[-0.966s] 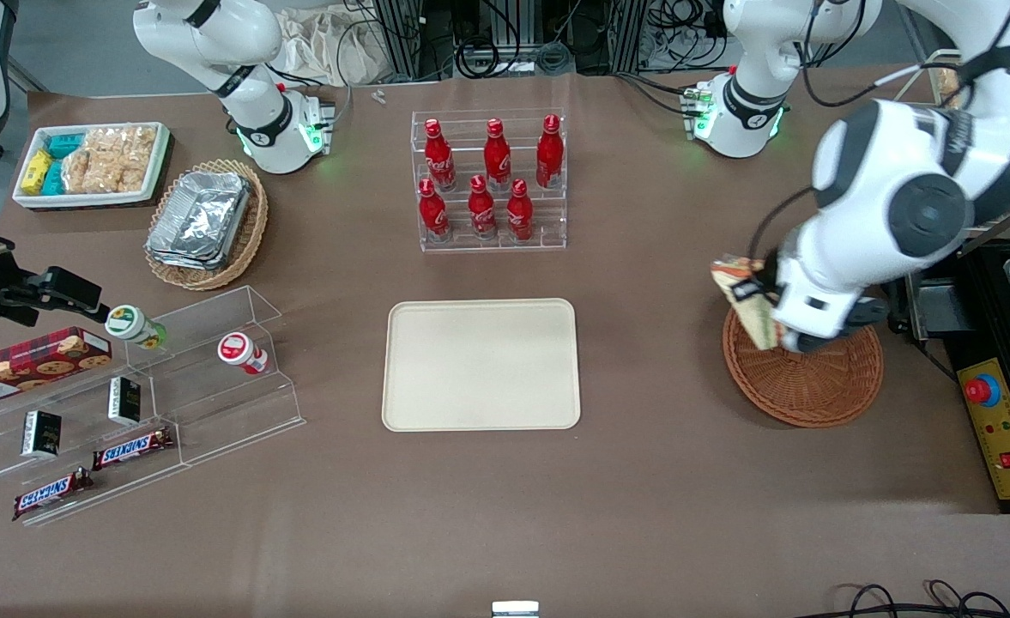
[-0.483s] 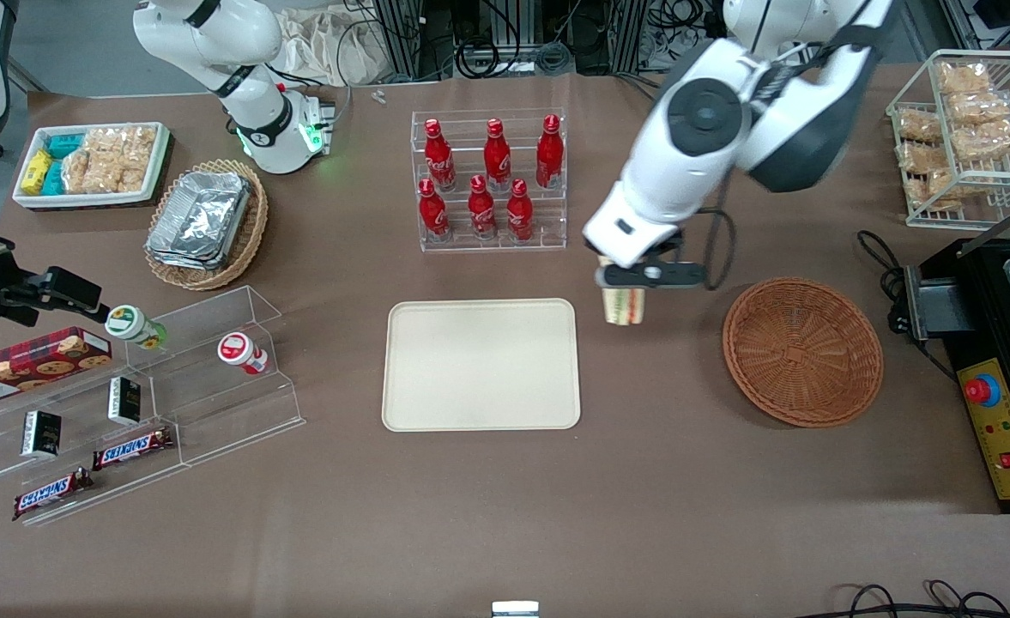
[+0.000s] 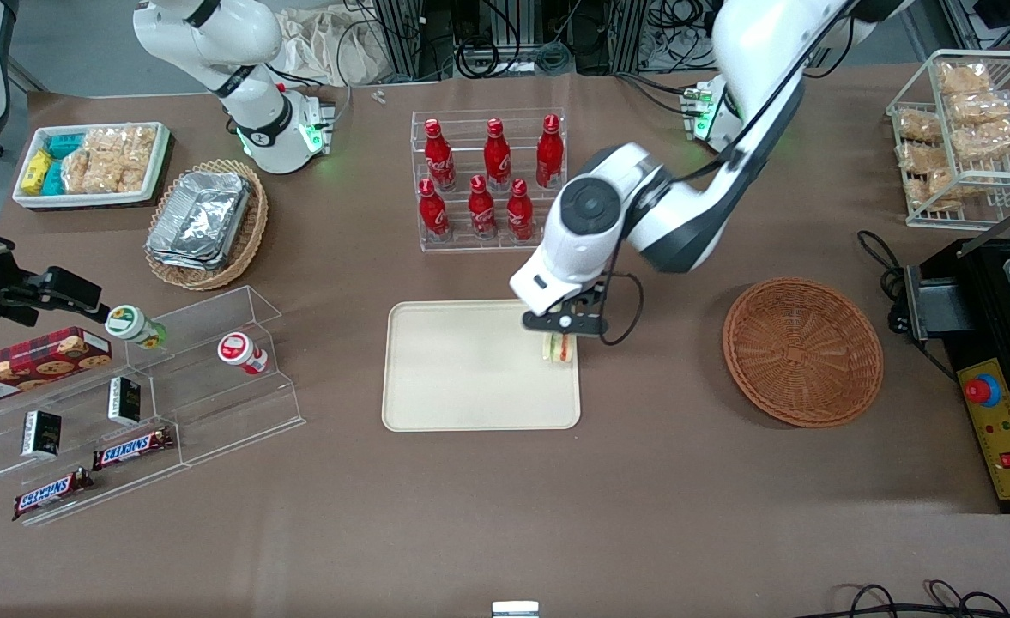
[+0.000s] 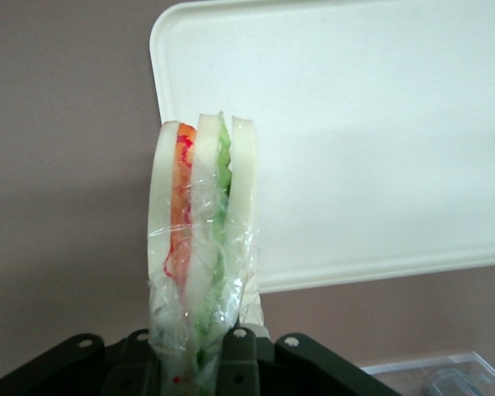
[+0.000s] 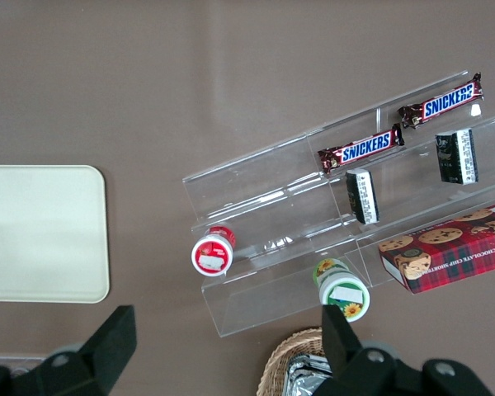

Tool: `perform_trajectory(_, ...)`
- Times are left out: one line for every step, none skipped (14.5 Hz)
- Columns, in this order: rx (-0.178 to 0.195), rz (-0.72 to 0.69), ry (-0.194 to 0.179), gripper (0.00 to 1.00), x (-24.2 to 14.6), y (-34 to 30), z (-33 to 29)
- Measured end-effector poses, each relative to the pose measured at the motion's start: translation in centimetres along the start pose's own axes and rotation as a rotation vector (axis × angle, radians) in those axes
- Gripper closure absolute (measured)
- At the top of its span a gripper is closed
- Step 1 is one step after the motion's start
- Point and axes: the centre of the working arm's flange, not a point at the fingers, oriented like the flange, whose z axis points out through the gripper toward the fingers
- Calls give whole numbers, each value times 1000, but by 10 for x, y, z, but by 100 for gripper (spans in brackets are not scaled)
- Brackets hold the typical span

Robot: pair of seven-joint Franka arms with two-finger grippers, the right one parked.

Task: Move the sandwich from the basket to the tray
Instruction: 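Lower the sandwich onto the cream tray with the left gripper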

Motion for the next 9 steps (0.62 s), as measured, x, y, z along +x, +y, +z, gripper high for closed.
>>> perform_trajectory(17, 6, -9, 81, 3, 2, 16)
perform_trajectory(25, 17, -17, 81, 4, 4, 30)
perform_trajectory(24, 26, -17, 81, 4, 9, 40)
perform_trajectory(24, 29, -13, 81, 3, 14, 49)
perform_trajectory(30, 31, -10, 81, 1, 18, 56)
perform_trajectory(38, 34, -10, 81, 0, 20, 63)
perform_trajectory(46, 38, -13, 81, 0, 20, 69)
perform_trajectory(55, 43, -13, 81, 0, 18, 74)
perform_trajectory(63, 47, -11, 81, 2, 17, 78)
